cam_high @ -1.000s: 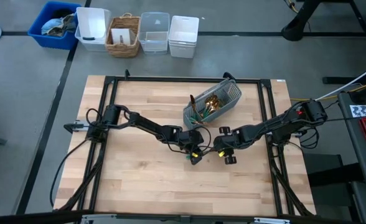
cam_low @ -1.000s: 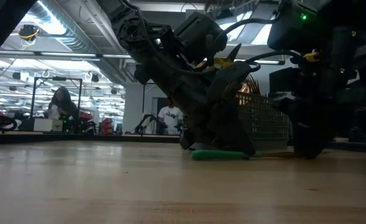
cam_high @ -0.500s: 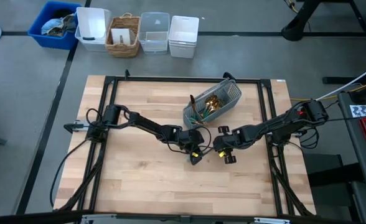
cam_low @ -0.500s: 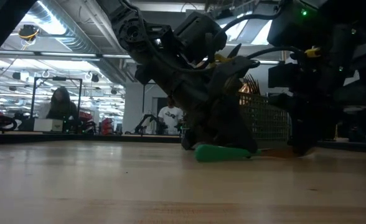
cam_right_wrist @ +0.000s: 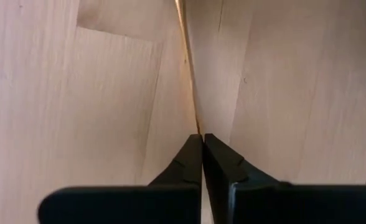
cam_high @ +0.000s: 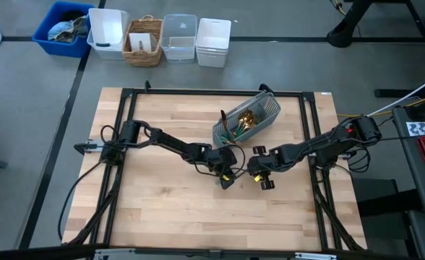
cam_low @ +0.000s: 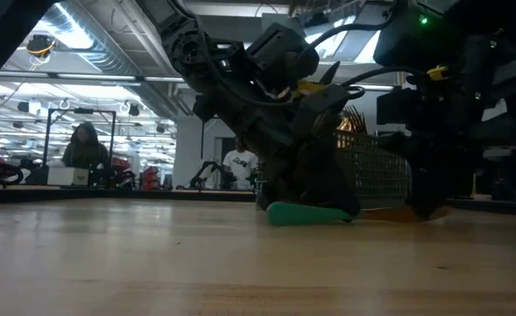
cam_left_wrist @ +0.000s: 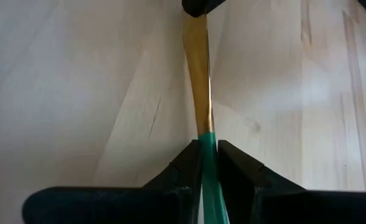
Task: Sort silverware
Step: Put the knife into the basket
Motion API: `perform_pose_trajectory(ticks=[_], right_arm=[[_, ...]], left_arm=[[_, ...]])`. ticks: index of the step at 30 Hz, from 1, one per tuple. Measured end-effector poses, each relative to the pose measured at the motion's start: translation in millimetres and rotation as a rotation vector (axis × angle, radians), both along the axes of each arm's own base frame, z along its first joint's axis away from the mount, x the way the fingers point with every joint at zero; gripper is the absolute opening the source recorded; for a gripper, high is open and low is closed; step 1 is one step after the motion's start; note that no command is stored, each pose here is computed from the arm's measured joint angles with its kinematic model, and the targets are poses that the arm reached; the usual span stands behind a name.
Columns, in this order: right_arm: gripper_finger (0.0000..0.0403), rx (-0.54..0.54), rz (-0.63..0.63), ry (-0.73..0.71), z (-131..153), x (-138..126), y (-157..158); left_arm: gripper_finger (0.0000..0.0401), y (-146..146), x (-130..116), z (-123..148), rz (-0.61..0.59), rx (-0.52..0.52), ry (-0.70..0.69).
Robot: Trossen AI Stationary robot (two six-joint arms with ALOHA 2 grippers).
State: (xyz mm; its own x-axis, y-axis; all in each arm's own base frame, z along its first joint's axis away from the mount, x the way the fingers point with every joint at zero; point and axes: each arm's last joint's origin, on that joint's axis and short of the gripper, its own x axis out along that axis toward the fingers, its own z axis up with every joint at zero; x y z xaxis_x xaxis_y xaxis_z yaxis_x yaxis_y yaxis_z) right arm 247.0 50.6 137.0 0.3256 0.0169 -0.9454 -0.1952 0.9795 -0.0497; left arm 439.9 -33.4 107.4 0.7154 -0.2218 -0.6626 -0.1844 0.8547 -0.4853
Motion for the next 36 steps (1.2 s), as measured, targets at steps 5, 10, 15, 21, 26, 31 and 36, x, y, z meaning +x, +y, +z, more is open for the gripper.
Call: perform_pose_trajectory(ticks=[5,10,15,21,26,31,36], right_arm=[[0.0005,0.004,-0.002,0.073,10,2,1],[0.0004,-0.003,0.003,0.093,19,5,2],[0.0004,-0.005,0.004,0.092,20,5,2],[0.0004,-0.018,-0.005,0.142,26,4,1],[0.0004,-0.038,-0.003,0.178,41,7,2],[0.0004,-0.048,0.000,0.215,59,10,2],[0.0004,-0.071,-0.002,0.260,81,11,2]], left_arm=[[0.0040,2,1,1,-0.026,-0.010,-0.013],[0.0040,1,0,9,-0.063,0.019,-0.032],[0.0040,1,-1,15,-0.084,0.042,-0.044],[0.0040,-3,-4,30,-0.112,0.053,-0.070],[0.0040,-11,-8,42,-0.163,0.088,-0.091],[0.0040,-18,-14,60,-0.209,0.125,-0.105],[0.0040,-21,-27,83,-0.258,0.187,-0.094]])
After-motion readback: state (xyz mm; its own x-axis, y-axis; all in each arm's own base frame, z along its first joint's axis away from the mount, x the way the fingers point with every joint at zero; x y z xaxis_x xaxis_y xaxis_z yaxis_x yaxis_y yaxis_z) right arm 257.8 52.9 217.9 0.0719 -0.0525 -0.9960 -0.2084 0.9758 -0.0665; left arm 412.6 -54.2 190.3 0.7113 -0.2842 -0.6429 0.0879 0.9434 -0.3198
